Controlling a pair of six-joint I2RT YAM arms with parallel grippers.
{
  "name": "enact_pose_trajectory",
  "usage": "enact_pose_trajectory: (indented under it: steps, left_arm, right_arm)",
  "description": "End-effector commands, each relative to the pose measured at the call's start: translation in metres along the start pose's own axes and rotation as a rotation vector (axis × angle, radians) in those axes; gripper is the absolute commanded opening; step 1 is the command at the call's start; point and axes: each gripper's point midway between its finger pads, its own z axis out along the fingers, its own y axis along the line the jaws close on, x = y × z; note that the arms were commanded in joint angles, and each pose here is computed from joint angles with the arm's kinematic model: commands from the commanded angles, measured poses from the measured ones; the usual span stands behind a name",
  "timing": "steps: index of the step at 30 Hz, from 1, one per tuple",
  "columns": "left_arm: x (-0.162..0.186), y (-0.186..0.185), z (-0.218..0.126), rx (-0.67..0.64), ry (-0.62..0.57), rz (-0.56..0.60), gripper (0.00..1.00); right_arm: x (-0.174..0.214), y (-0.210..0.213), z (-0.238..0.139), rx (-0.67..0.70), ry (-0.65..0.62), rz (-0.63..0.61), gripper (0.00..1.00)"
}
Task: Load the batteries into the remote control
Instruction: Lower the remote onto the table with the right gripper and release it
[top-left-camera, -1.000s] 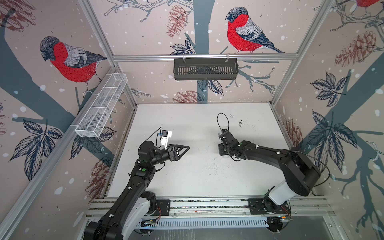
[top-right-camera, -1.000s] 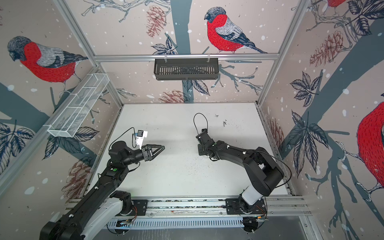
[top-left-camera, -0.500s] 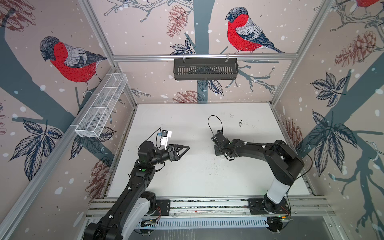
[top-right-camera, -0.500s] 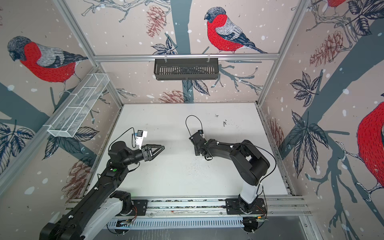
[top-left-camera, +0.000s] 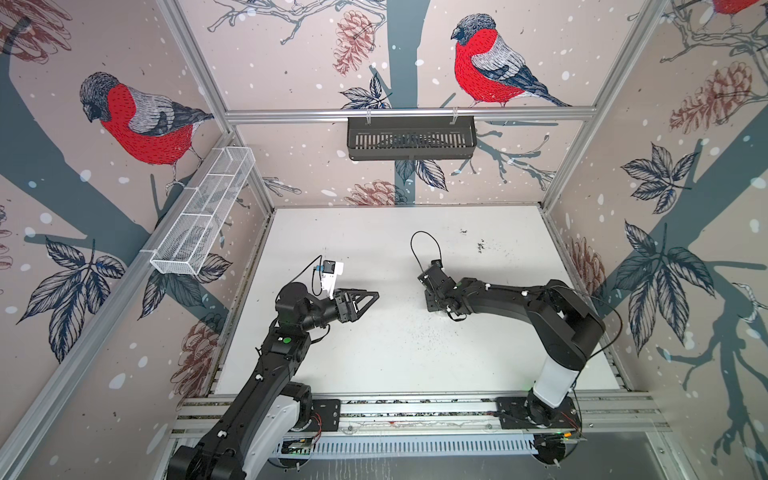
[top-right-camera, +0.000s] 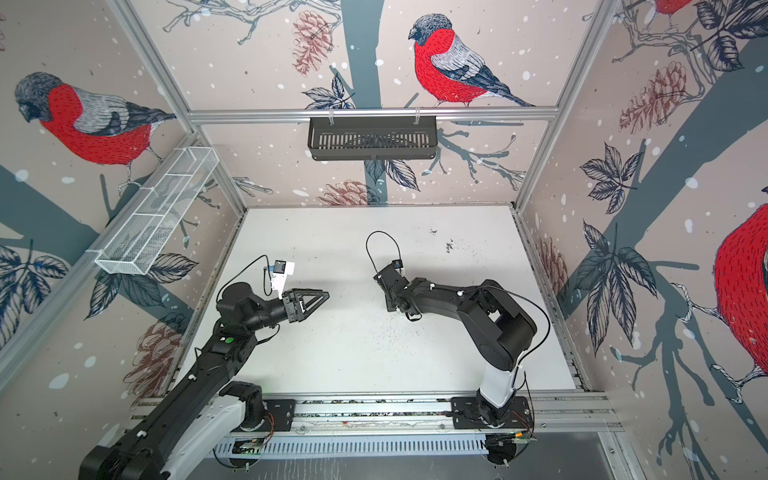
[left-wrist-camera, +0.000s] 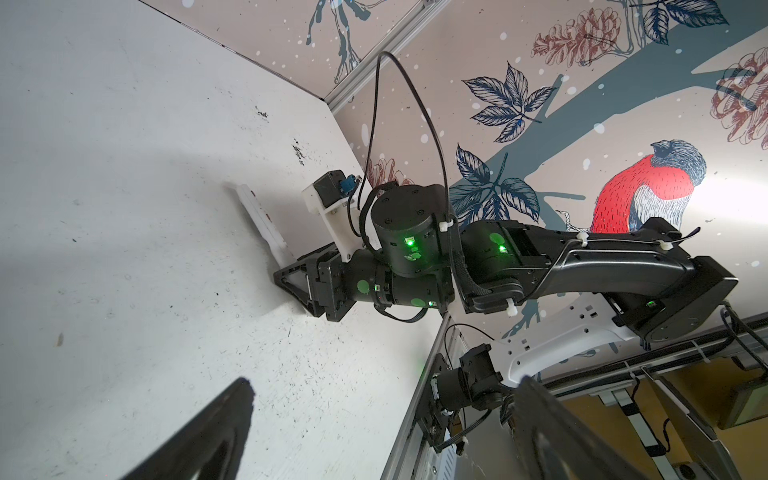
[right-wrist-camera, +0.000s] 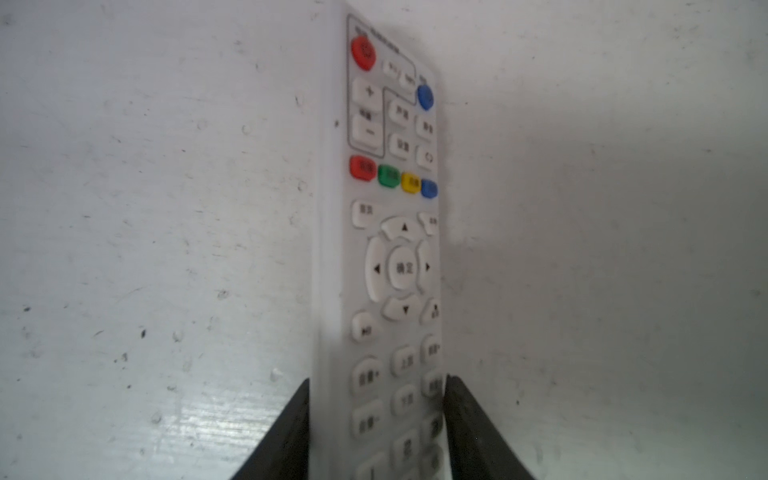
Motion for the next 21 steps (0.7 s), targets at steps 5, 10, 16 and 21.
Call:
enact_pose_trajectory:
  steps: [5,10,16,21]
  left_arm:
    - [-0.0038,-0.0042,-0.0003,0.009,-0.007,0.029,0.97]
    - [-0.0036,-0.004,-0.0001,0.008,-0.007,0.027,0.97]
    - [-0.0038,-0.0039,-0.0004,0.008,-0.008,0.028,0.97]
    - [-0.0036,-0.0037,0.0,0.008,-0.007,0.026,0.97]
  right_arm:
    - [-0.0057,0.0029,-0.0072,-0.012,-0.014,-0.006,0.58]
    - [-0.0078,0.0041,-0.009,-0.026,-0.019,-0.004,0.61]
    - [-0.0043,0.0002,-0.0064,-0.046,-0.003,0.003,0.69]
    - [0.001,0.0067,-0.0029,-0.097,0.019,-0.015,0.72]
